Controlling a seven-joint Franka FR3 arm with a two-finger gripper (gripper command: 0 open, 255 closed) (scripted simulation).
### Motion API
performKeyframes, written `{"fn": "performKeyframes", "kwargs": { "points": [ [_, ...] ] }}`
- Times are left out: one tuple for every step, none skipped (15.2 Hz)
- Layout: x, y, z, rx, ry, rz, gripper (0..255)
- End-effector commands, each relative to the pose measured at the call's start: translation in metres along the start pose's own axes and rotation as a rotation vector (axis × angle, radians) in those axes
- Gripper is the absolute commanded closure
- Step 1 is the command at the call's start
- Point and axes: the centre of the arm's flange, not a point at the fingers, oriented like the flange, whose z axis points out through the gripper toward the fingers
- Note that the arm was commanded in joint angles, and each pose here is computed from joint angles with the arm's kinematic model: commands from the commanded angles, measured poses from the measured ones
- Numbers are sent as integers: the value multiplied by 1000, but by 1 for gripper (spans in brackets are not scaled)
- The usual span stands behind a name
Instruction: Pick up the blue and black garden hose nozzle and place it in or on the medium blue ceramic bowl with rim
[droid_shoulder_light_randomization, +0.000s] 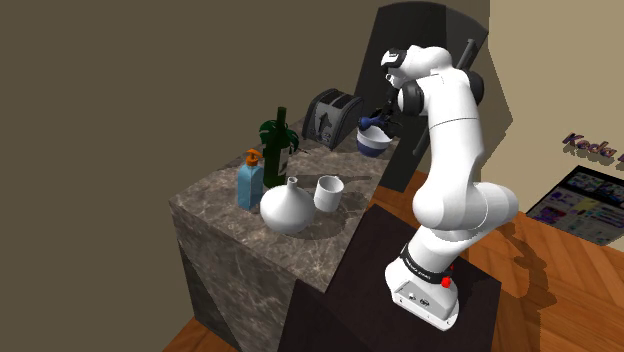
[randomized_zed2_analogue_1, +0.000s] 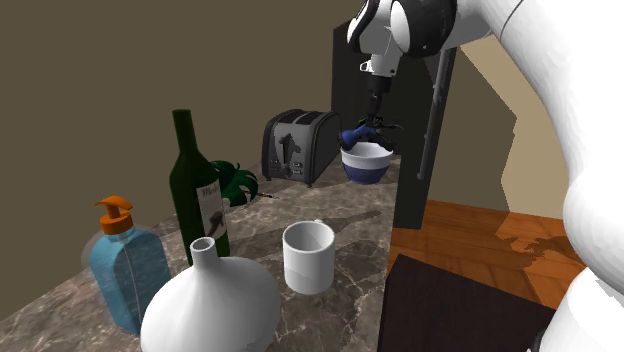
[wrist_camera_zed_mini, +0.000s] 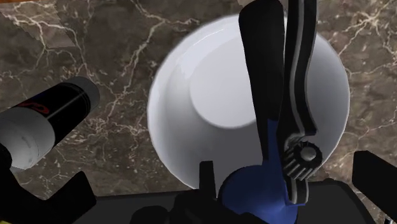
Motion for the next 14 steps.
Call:
{"fn": "performKeyframes", "kwargs": {
  "points": [
    [0,0,0,0,0,0,0],
    [0,0,0,0,0,0,0],
    [0,0,-13,0,0,0,0],
    [0,0,-26,0,0,0,0],
    [0,0,-40,0,0,0,0],
    [0,0,-50,0,0,0,0],
    [0,0,-50,0,0,0,0],
    [0,0,-50,0,0,0,0],
    [0,0,-50,0,0,0,0],
    [0,0,-50,0,0,0,0],
    [0,0,-50,0,0,0,0],
    [0,0,-50,0,0,0,0],
    [0,0,-50,0,0,0,0],
    [0,0,-50,0,0,0,0]
  ]
}}
